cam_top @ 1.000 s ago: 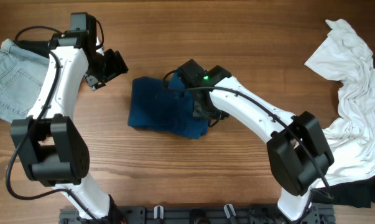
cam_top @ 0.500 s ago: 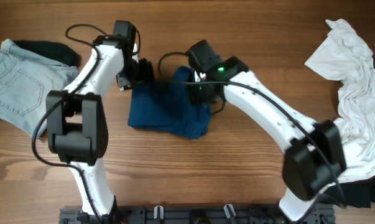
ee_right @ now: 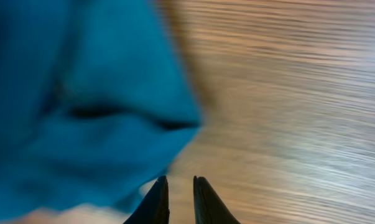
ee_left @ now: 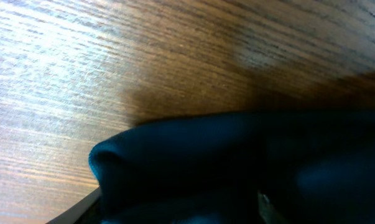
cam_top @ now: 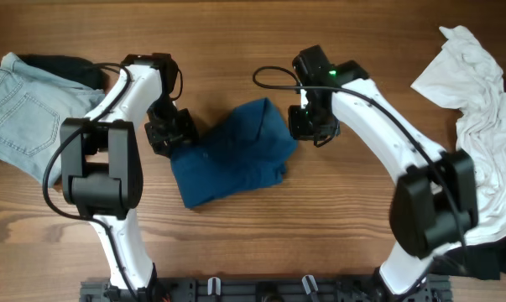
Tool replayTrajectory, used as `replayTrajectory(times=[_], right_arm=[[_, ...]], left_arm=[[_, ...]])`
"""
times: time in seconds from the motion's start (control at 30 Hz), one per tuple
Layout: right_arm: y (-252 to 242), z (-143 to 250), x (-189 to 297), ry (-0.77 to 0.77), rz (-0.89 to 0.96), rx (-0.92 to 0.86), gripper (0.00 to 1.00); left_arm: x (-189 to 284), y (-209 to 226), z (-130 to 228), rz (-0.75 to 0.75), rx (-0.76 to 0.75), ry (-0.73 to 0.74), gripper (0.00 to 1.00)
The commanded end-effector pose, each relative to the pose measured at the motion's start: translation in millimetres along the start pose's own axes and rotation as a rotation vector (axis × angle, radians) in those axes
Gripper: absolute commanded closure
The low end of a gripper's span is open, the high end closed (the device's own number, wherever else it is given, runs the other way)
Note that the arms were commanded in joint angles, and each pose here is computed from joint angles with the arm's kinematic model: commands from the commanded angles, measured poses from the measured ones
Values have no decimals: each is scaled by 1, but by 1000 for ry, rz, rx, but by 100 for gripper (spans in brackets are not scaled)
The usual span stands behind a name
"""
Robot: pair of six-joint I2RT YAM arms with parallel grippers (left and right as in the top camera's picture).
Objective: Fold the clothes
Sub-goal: 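Grasp the folded teal shirt with the left gripper and lift it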
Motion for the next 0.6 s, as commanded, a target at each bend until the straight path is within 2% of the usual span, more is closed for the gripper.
replayTrajectory(times=[0.0, 0.03, 0.07, 0.1, 0.13, 0.23, 0.33, 0.4, 0.43, 0.5, 0.53, 0.57], right_arm=[[28, 20, 28, 77, -282, 177, 85], [32, 26, 20, 101, -279, 189, 84], [35, 30, 14, 111, -281, 204, 85], [43, 38, -1, 126, -285, 235, 85], [46, 43, -9, 139, -287, 249, 85], [55, 59, -44, 177, -277, 303, 84], [44, 54, -75, 155, -226, 291, 83], [31, 47, -90, 150, -145, 267, 83], [23, 36, -98, 111, -94, 252, 83], [14, 17, -105, 20, -50, 240, 84], [8, 6, -105, -44, -9, 231, 84], [0, -9, -102, -128, 46, 222, 84]], left_arm=[[45, 1, 4, 12, 37, -223, 33], [58, -3, -2, 40, 24, -325, 30], [61, -4, -5, 51, 19, -355, 32], [58, -5, -8, 52, 19, -357, 48], [56, -4, -8, 48, 21, -346, 53], [32, -3, -2, 36, 21, -255, 53], [-1, 5, 7, 6, 25, -197, 50], [-25, 12, 16, -11, 32, -151, 54], [-37, 17, 24, -26, 41, -112, 64], [-50, 24, 37, -46, 95, -50, 77], [-54, 26, 45, -48, 169, -4, 88], [-54, 25, 50, -34, 214, 30, 91]])
Point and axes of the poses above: each gripper's point midway between its finger pads, its own x axis back along the fingers, its own y axis along the line the jaws close on, z = x × y, the point moved 9 cm from there along x, back along the fingers, and after that the axes turned 8 degrees about -x, right-handed, at the moved point
